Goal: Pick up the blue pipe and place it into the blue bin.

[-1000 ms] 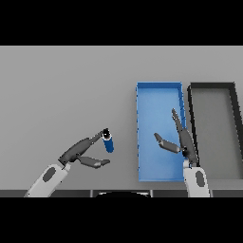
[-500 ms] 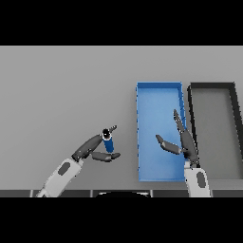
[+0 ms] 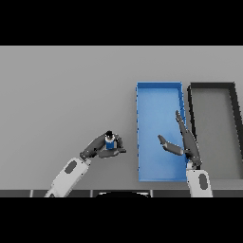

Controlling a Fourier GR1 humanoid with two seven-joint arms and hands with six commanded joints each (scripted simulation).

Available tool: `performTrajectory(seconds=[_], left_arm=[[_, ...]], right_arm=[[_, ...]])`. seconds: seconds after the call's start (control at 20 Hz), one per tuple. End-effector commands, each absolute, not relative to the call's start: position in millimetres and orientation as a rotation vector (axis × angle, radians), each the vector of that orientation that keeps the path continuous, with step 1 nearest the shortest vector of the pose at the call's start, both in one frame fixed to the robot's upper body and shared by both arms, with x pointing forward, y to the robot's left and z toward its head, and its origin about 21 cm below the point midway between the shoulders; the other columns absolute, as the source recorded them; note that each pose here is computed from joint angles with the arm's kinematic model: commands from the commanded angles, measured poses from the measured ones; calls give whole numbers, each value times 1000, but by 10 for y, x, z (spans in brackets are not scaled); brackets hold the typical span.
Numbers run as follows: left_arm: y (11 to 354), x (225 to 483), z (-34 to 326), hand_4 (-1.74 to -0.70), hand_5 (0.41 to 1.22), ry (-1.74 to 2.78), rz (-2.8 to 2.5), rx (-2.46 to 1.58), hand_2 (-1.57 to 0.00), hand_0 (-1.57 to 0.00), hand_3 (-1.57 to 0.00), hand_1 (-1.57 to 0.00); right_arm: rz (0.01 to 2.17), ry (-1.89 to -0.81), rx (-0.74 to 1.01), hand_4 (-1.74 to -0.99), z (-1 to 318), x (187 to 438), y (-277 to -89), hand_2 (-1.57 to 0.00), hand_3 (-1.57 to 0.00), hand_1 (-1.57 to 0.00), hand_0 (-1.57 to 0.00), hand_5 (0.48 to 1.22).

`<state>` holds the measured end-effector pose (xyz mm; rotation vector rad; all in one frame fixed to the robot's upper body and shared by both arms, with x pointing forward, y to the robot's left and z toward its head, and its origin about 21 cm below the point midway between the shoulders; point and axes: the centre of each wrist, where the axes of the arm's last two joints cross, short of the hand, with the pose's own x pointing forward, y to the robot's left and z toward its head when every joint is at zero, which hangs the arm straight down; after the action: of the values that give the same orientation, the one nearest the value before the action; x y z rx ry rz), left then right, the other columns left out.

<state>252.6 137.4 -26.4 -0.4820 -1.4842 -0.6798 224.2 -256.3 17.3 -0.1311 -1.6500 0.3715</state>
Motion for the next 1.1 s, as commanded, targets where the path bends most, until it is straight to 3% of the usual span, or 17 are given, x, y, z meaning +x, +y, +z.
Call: performTrajectory(seconds=[0.0, 0.1, 0.35, 1.05], left_arm=[[1339, 2508, -264, -1551, 1042, -1484, -677, -486, -1164, -981, -1112, -1095], [1299, 2460, -253, -1617, 1106, -1482, -693, -495, -1311, -1193, -1258, -1266], [1256, 2411, -242, -1512, 1183, -1547, -725, -472, -1486, -1447, -1468, -1471], [964, 2517, 448, -1473, 1219, -1717, -738, -586, -1567, -1566, -1566, -1567]], right_arm=[[377, -1645, -140, -1182, 178, 2241, -2578, 1, 1, 1, 1, 562], [377, -1632, -142, -1178, 169, 2286, -2526, 1, 1, 1, 1, 561], [386, -1637, -140, -1171, 182, 2258, -2546, 1, 1, 1, 1, 558], [410, -1641, -170, -1123, 162, 2271, -2552, 1, 1, 1, 1, 571]])
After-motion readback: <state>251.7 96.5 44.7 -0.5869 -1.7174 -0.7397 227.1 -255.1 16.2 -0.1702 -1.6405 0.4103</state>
